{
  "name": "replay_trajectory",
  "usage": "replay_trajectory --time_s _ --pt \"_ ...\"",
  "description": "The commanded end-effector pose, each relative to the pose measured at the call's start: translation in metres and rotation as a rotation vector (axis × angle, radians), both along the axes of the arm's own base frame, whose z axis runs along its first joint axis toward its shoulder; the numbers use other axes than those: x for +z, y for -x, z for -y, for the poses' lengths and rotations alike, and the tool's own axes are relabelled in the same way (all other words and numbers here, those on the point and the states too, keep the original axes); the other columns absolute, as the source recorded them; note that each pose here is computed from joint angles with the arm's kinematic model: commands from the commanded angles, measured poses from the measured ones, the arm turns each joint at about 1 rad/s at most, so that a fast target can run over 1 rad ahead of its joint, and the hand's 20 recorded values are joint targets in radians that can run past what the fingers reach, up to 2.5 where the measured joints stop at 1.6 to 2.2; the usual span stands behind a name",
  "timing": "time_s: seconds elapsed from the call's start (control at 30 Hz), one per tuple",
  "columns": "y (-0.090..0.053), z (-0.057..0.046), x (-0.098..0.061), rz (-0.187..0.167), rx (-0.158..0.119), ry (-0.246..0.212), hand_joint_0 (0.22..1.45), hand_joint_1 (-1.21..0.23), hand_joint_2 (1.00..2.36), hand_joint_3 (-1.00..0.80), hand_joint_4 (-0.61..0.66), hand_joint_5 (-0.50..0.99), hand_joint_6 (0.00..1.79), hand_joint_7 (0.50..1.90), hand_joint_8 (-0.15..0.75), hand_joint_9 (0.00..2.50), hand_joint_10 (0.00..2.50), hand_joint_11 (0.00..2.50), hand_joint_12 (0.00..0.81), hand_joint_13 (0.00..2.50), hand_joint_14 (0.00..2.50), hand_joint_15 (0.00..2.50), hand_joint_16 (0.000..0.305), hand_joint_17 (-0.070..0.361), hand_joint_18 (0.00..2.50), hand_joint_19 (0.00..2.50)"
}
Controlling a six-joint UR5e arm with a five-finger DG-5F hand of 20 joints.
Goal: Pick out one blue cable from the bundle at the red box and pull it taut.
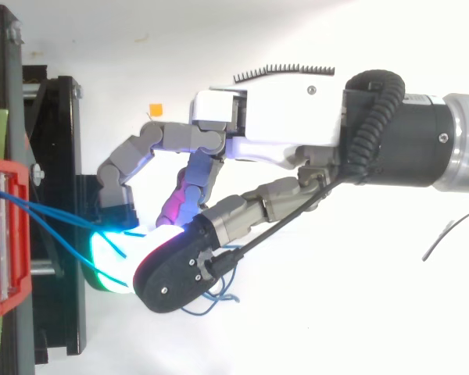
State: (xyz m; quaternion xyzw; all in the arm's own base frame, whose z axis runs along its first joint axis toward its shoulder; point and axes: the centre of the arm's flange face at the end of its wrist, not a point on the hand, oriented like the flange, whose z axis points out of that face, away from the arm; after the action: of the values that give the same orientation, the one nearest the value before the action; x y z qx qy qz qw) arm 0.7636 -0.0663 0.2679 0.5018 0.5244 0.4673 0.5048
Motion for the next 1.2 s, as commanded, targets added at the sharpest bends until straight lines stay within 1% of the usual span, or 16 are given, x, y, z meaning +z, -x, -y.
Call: replay_trajectory --time_s 0.0,0.1,0.23,0.37,0.47,0.63,0.8,0.83,0.93,0.97,1.0,1.07,1.17 --pt "-0.0002 -0.0003 0.0003 0.002 0.001 -0.001 0.58 -0.66 1.00 -0.48 -0.19 -0.05 0.85 1.03 0.205 1.39 0.03 0.83 0.288 1.03 0.03 0.71 0.043 0.097 0.76 0.84" --pt "0.0000 -0.0003 0.0002 0.000 0.001 0.000 0.59 -0.73 1.01 -0.37 -0.15 -0.06 0.87 1.08 0.211 1.37 0.03 0.83 0.292 1.03 0.03 0.71 0.043 0.097 0.76 0.84" --pt "0.0000 -0.0003 0.0002 0.000 0.001 0.000 0.59 -0.77 1.02 -0.30 -0.14 -0.06 0.89 1.05 0.221 1.35 0.03 0.85 0.290 1.02 0.03 0.71 0.043 0.097 0.75 0.84" --pt "0.0000 -0.0003 0.0002 0.000 0.001 0.000 0.59 -0.79 1.02 -0.28 -0.14 -0.07 0.91 0.99 0.217 1.31 0.03 0.85 0.289 1.01 0.03 0.73 0.044 0.099 0.75 0.83" --pt "0.0000 -0.0001 0.0002 0.000 0.000 0.001 0.60 -0.78 1.02 -0.31 -0.13 -0.08 0.91 0.98 0.215 1.29 0.03 0.85 0.292 1.00 0.03 0.73 0.044 0.099 0.74 0.83" --pt "0.0000 -0.0003 0.0002 0.000 0.001 0.001 0.64 -0.84 1.01 -0.38 -0.09 -0.09 0.92 0.94 0.219 1.26 0.03 0.85 0.294 0.98 0.03 0.72 0.044 0.098 0.73 0.81" --pt "0.0003 -0.0002 -0.0001 -0.003 0.001 0.000 0.67 -0.85 1.00 -0.50 -0.13 -0.08 0.92 0.95 0.223 1.26 0.03 0.86 0.289 0.98 0.03 0.71 0.044 0.098 0.74 0.79" --pt "0.0008 -0.0002 -0.0005 -0.007 0.001 0.000 0.66 -0.85 1.00 -0.50 -0.12 -0.08 0.92 0.96 0.223 1.26 0.03 0.85 0.289 0.98 0.03 0.71 0.044 0.098 0.74 0.80" --pt "0.0015 -0.0013 -0.0012 -0.015 0.002 0.000 0.64 -0.85 1.00 -0.50 -0.13 -0.07 0.92 0.95 0.218 1.30 0.03 0.85 0.285 0.99 0.03 0.71 0.043 0.096 0.74 0.80" --pt "0.0021 -0.0002 -0.0016 -0.020 0.002 0.000 0.63 -0.85 1.00 -0.50 -0.12 -0.06 0.92 0.96 0.222 1.37 0.03 0.86 0.284 1.02 0.03 0.73 0.042 0.095 0.75 0.81" --pt "0.0020 -0.0012 -0.0016 -0.020 0.002 0.000 0.60 -0.83 1.00 -0.50 -0.12 -0.05 0.91 0.98 0.227 1.47 0.03 0.89 0.287 1.07 0.03 0.75 0.042 0.094 0.76 0.82" --pt "0.0021 -0.0013 -0.0018 -0.021 0.004 0.000 0.58 -0.81 1.00 -0.50 -0.12 -0.03 0.90 1.00 0.216 1.54 0.03 0.90 0.281 1.11 0.03 0.78 0.042 0.094 0.79 0.83" --pt "0.0022 -0.0012 -0.0018 -0.021 0.003 0.002 0.56 -0.74 1.00 -0.50 -0.16 -0.02 0.89 1.02 0.210 1.60 0.04 0.89 0.277 1.14 0.03 0.78 0.042 0.094 0.81 0.83"
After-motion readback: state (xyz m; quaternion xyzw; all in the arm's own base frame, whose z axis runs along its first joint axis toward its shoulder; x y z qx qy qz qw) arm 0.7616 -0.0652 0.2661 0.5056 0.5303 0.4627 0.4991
